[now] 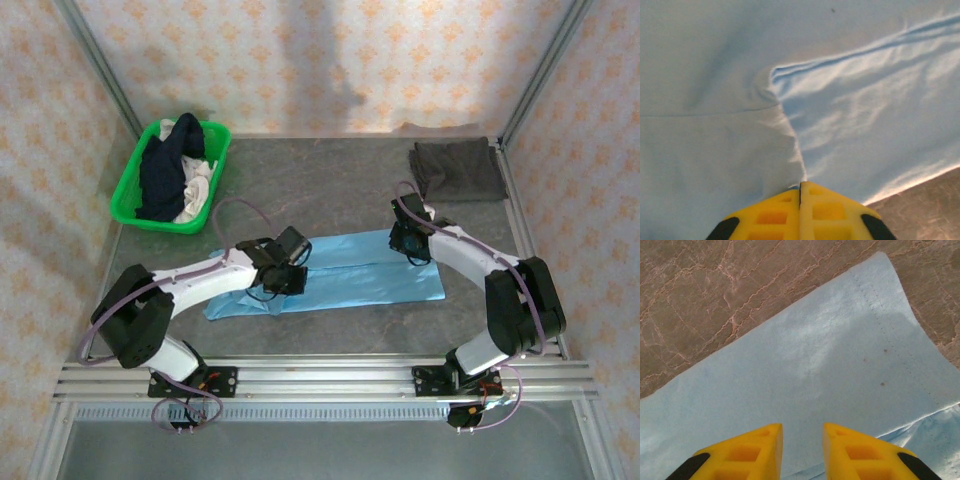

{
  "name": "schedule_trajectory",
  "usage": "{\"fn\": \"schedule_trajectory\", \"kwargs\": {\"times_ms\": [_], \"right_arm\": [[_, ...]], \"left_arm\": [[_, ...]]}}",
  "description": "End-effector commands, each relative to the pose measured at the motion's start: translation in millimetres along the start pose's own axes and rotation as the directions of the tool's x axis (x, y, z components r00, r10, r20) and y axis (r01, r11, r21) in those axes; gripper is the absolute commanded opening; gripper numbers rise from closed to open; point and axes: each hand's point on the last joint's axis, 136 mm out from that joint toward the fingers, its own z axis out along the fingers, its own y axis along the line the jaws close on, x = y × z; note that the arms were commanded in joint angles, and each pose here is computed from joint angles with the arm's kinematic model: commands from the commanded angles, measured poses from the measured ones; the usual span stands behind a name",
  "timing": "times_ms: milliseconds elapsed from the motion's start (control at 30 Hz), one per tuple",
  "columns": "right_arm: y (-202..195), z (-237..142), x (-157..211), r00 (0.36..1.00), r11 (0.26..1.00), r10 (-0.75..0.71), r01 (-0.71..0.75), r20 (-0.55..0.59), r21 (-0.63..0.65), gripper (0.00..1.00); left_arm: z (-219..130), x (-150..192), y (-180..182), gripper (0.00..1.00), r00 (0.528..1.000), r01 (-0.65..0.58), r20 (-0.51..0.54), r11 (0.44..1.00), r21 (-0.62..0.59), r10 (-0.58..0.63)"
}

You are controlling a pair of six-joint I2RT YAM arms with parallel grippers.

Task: Fold and stack the t-shirts

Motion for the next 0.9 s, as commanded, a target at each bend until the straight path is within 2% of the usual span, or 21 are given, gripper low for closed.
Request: {"fn": "schedule_trajectory", "kwargs": {"times_ms": [0,33,67,133,333,533,600,633,733,767,867], "right_arm": [[-2.0,-1.3,2.1,1.000,1.000,0.013,-0.013,-0.002,-0.008,0.27],[-1.3,-2.0,2.2,1.000,1.000,0.017,-0.017,-0.001,-0.014,0.27],[1.5,-3.0,2.7,1.000,0.999,0.019,-0.019,-0.001,-0.028,0.28],[6.6,-4.3,4.1,1.000,0.998,0.019,-0.020,-0.004,-0.052,0.28],[28.9,-3.3,13.1,1.000,0.996,-0.029,0.028,-0.012,-0.085,0.30],[23.9,14.7,20.6,0.999,0.999,-0.031,0.030,-0.036,-0.036,0.29],[21.1,18.8,21.4,0.999,0.999,-0.035,0.035,-0.040,-0.016,0.29],[18.6,19.8,20.9,0.999,0.999,-0.036,0.035,-0.039,-0.002,0.29],[10.0,22.0,20.8,0.999,0.999,-0.030,0.032,-0.039,0.035,0.29],[7.0,22.6,20.4,0.999,0.999,-0.024,0.026,-0.040,0.043,0.29],[-2.5,25.5,19.9,0.999,0.998,-0.001,0.004,-0.047,0.065,0.28]], "left_arm": [[0.4,1.0,-26.4,0.33,1.000,0.002,-0.017,0.995,0.102,0.000],[-0.5,1.5,-27.4,0.47,1.000,0.004,-0.013,0.993,0.114,-0.003],[-2.9,0.6,-26.8,0.55,1.000,0.003,-0.005,0.993,0.114,-0.003],[-9.1,-0.8,-20.3,0.62,1.000,-0.001,0.016,0.996,0.090,-0.001],[-32.3,-7.6,29.8,0.64,0.990,0.095,0.109,0.995,-0.017,-0.093],[-14.7,18.9,106.2,0.64,0.966,0.252,0.092,0.957,-0.146,-0.241],[-8.3,27.6,114.8,0.62,0.964,0.264,0.071,0.951,-0.163,-0.256],[-6.4,31.2,117.0,0.58,0.964,0.266,0.064,0.949,-0.167,-0.259],[-8.5,40.9,125.4,0.32,0.958,0.286,0.062,0.939,-0.193,-0.279],[-11.7,42.8,129.2,0.27,0.954,0.299,0.075,0.932,-0.204,-0.290],[-17.2,47.7,133.2,0.25,0.942,0.335,0.092,0.922,-0.191,-0.323]]}}
